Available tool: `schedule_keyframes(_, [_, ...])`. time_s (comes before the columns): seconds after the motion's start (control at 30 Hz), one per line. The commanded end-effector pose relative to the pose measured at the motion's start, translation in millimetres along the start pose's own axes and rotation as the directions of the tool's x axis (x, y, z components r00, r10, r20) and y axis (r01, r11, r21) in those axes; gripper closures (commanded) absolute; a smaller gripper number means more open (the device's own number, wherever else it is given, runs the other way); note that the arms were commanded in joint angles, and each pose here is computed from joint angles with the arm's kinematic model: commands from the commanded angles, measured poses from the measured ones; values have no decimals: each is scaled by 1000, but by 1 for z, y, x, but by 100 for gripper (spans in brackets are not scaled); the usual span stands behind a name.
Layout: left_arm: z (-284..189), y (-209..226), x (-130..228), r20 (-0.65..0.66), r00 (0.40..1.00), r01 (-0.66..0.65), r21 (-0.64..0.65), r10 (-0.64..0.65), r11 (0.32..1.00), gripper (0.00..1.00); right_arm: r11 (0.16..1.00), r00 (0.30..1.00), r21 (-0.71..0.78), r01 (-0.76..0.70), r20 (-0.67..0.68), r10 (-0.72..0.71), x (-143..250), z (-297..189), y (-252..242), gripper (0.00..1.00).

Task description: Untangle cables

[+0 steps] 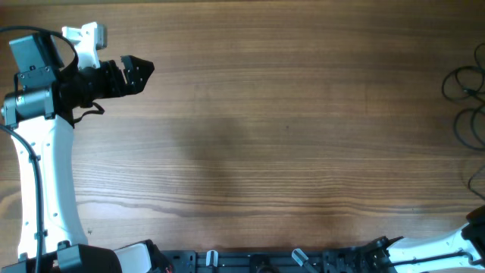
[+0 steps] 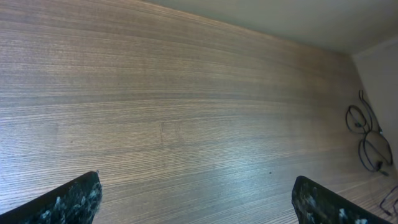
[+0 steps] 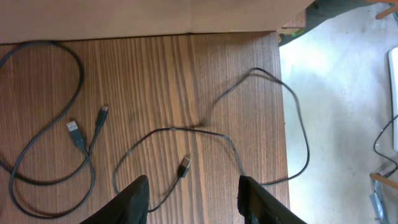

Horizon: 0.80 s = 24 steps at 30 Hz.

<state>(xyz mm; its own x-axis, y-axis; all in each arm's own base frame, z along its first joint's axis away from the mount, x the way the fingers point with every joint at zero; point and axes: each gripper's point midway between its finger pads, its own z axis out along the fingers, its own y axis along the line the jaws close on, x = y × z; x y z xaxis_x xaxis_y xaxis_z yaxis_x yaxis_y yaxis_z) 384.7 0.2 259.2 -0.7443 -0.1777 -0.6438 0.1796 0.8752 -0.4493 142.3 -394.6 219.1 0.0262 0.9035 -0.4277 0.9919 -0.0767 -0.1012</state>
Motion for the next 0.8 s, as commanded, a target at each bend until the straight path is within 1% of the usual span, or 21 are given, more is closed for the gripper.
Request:
schedule_keyframes(0.0, [-4, -9, -7, 21, 999, -33, 21, 32, 999, 0, 1000, 1000, -10, 2, -19, -2, 2, 6, 3, 52])
schedule_keyframes(0.23, [-4, -9, -7, 20, 999, -33, 21, 32, 999, 0, 1000, 1000, -8, 4, -25, -4, 4, 6, 3, 51])
schedule_keyframes(0.33, [-4, -9, -7, 20, 999, -32, 21, 32, 999, 0, 1000, 1000, -8, 4, -27, -4, 4, 6, 3, 44])
schedule_keyframes(0.37, [-4, -9, -7, 20, 999, -32, 21, 32, 999, 0, 1000, 1000, -7, 4, -28, -4, 5, 6, 3, 40])
schedule_keyframes(0.47, [-4, -9, -7, 20, 999, -32, 21, 32, 999, 0, 1000, 1000, -6, 6, -29, -6, 5, 6, 2, 38])
schedule_keyframes(0.53, [-4, -9, -7, 20, 999, -32, 21, 32, 999, 0, 1000, 1000, -6, 5, -31, -5, 5, 6, 2, 28])
schedule_keyframes(0.7, [-4, -9, -7, 20, 999, -33, 21, 32, 999, 0, 1000, 999, -15, 5, -47, -6, 9, 6, 3, 21])
schedule_keyframes(0.77, [-4, -9, -7, 20, 999, -33, 21, 32, 999, 0, 1000, 998, -23, 6, -55, -7, 11, 5, 5, 20])
